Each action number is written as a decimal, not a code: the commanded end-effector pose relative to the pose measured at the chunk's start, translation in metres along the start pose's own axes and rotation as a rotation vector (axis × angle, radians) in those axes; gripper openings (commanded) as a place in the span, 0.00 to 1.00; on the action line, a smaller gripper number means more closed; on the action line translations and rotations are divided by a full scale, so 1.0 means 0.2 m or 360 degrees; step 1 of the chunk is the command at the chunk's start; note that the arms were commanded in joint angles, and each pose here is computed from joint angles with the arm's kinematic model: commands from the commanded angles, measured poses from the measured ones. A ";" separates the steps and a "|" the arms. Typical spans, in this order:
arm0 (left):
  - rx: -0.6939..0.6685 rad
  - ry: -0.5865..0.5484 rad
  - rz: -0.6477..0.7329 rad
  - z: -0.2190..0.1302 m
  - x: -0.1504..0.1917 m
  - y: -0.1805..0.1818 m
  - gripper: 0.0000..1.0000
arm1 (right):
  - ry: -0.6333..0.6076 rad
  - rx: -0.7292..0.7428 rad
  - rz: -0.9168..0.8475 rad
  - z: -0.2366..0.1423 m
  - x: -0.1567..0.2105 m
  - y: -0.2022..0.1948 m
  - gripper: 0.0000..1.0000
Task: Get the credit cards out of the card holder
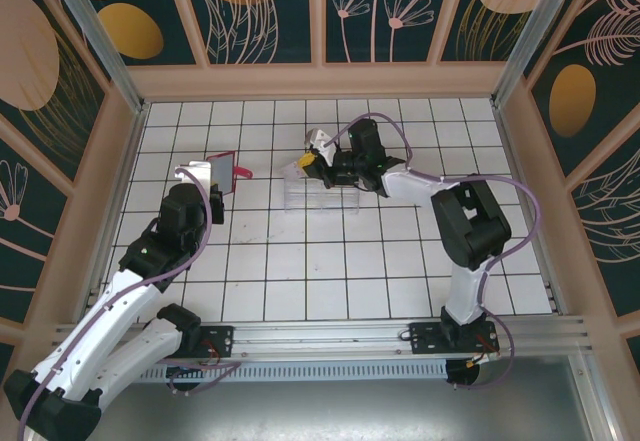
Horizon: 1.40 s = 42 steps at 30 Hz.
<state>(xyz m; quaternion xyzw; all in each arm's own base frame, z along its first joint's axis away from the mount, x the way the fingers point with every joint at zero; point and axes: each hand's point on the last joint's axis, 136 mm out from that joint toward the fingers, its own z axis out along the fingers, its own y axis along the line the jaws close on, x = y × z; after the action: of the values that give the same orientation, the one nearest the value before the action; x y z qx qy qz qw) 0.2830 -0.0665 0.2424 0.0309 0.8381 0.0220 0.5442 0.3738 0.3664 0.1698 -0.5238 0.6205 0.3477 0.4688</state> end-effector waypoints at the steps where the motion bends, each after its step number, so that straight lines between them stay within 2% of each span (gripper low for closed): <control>1: -0.0030 -0.0071 -0.0012 0.00 -0.05 0.02 0.00 | -0.0019 -0.0004 -0.0040 0.02 -0.03 -0.03 0.00; 7: -0.0033 -0.0070 -0.0012 0.00 -0.05 0.02 0.00 | 0.0032 0.0016 0.0001 0.06 0.03 -0.06 0.00; 9: -0.0036 -0.0068 -0.0011 0.00 -0.05 0.02 0.00 | 0.0065 0.0070 0.0037 0.02 0.08 -0.13 0.00; 10: -0.0035 -0.0070 -0.0012 0.00 -0.05 0.02 0.00 | 0.0079 0.0077 0.0049 0.02 0.09 -0.14 0.02; 14: -0.0035 -0.0077 -0.0016 0.00 -0.05 0.02 0.00 | 0.0156 0.0122 0.0094 0.02 0.16 -0.16 0.19; 18: -0.0031 -0.0080 -0.0019 0.00 -0.06 0.02 0.00 | 0.0248 0.0197 0.0106 0.01 0.23 -0.20 0.23; 23: -0.0027 -0.0082 -0.0023 0.00 -0.06 0.02 0.00 | 0.0315 0.0223 0.0097 -0.01 0.26 -0.22 0.24; 25: -0.0025 -0.0080 -0.0022 0.00 -0.06 0.02 0.00 | 0.0338 0.0219 0.0089 -0.01 0.26 -0.22 0.22; 27: -0.0025 -0.0082 -0.0023 -0.01 -0.06 0.02 0.00 | 0.0337 0.0208 0.0083 -0.01 0.25 -0.22 0.05; 28: -0.0026 -0.0084 -0.0024 -0.01 -0.06 0.02 0.00 | 0.0328 0.0195 0.0080 -0.01 0.24 -0.21 0.03; 34: -0.0030 -0.0090 -0.0031 -0.02 -0.06 0.03 0.00 | 0.0253 0.0107 0.0112 0.00 0.19 -0.17 0.00; 42: -0.0028 -0.0094 -0.0031 -0.02 -0.06 0.03 0.00 | 0.0143 0.0104 0.0116 0.00 0.17 -0.13 0.00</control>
<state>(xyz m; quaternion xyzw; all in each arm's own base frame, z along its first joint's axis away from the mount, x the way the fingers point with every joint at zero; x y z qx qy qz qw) 0.2822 -0.0648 0.2442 0.0293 0.8361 0.0246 0.5473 0.4038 0.3476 0.1345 -0.5048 0.6836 0.3024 0.4316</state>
